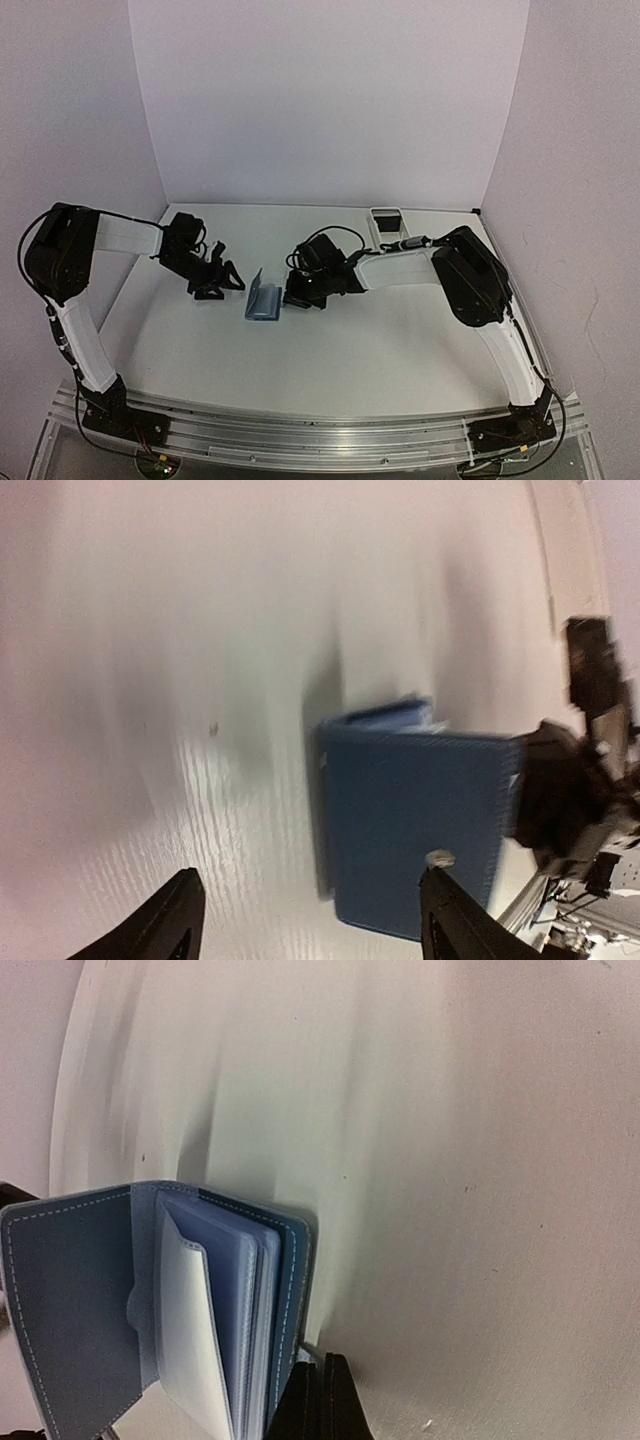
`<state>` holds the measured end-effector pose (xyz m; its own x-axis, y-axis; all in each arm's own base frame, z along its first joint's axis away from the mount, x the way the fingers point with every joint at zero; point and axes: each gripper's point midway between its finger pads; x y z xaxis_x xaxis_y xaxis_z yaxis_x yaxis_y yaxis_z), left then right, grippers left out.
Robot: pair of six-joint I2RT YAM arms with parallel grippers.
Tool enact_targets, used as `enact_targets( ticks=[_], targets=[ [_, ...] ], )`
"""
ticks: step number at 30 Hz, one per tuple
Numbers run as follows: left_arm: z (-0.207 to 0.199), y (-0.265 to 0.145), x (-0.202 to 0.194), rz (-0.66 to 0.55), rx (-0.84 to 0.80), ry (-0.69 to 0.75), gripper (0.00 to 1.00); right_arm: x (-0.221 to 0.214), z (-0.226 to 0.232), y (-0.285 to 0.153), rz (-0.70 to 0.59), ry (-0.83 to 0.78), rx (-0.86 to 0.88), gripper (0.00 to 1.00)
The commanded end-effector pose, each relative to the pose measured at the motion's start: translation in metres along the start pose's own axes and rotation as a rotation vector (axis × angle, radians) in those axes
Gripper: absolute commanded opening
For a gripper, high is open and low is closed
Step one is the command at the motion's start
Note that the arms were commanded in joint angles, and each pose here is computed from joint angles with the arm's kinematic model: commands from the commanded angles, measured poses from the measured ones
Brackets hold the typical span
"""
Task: Put the credit cards into the card holder
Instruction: Pick up the card holder from the center of the board.
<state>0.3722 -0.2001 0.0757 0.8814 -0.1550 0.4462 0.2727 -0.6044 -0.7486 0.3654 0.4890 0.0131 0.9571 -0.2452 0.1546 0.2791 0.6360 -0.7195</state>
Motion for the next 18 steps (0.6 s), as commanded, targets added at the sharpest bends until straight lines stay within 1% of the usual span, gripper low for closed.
enact_targets(
  ticks=[1, 4, 9, 10, 12, 14, 15, 16, 17, 18],
  targets=[
    [-0.008, 0.029, -0.053, 0.155, -0.1, -0.134, 0.77, 0.001, 0.008, -0.015, 0.005, 0.006, 0.019, 0.01],
    [-0.013, 0.042, -0.061, 0.166, -0.108, -0.106, 0.77, 0.0, 0.009, -0.013, 0.012, 0.009, 0.032, 0.01],
    [-0.018, 0.062, -0.081, 0.216, -0.139, -0.123, 0.76, -0.004, 0.013, -0.012, 0.034, 0.008, 0.083, 0.01],
    [-0.019, 0.067, -0.086, 0.233, -0.141, -0.134, 0.73, -0.004, 0.014, -0.012, 0.038, 0.013, 0.099, 0.01],
    [-0.02, 0.071, -0.093, 0.258, -0.158, -0.166, 0.6, -0.003, 0.018, -0.015, 0.036, 0.025, 0.143, 0.0],
    [-0.022, 0.074, -0.097, 0.266, -0.177, -0.177, 0.52, -0.001, 0.017, -0.017, 0.035, 0.046, 0.173, 0.0],
    [-0.023, 0.075, -0.098, 0.266, -0.187, -0.179, 0.45, 0.001, 0.019, -0.018, 0.035, 0.064, 0.2, 0.0],
    [-0.025, 0.076, -0.097, 0.262, -0.198, -0.178, 0.41, 0.001, 0.018, -0.018, 0.038, 0.074, 0.205, 0.0],
    [-0.027, 0.076, -0.094, 0.254, -0.214, -0.175, 0.32, 0.001, 0.017, -0.017, 0.043, 0.085, 0.215, 0.0],
    [-0.029, 0.076, -0.091, 0.249, -0.223, -0.171, 0.26, 0.001, 0.017, -0.017, 0.046, 0.086, 0.221, 0.0]
  ],
)
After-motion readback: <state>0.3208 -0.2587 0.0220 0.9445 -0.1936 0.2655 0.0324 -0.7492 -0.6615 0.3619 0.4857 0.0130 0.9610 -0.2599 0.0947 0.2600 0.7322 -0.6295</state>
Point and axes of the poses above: each gripper's point midway between its finger pads, its own y axis out along the fingers, its own z axis along the line the jaws close on, x = y × z, and after that the axes turned 14 degrees about y, right-handed
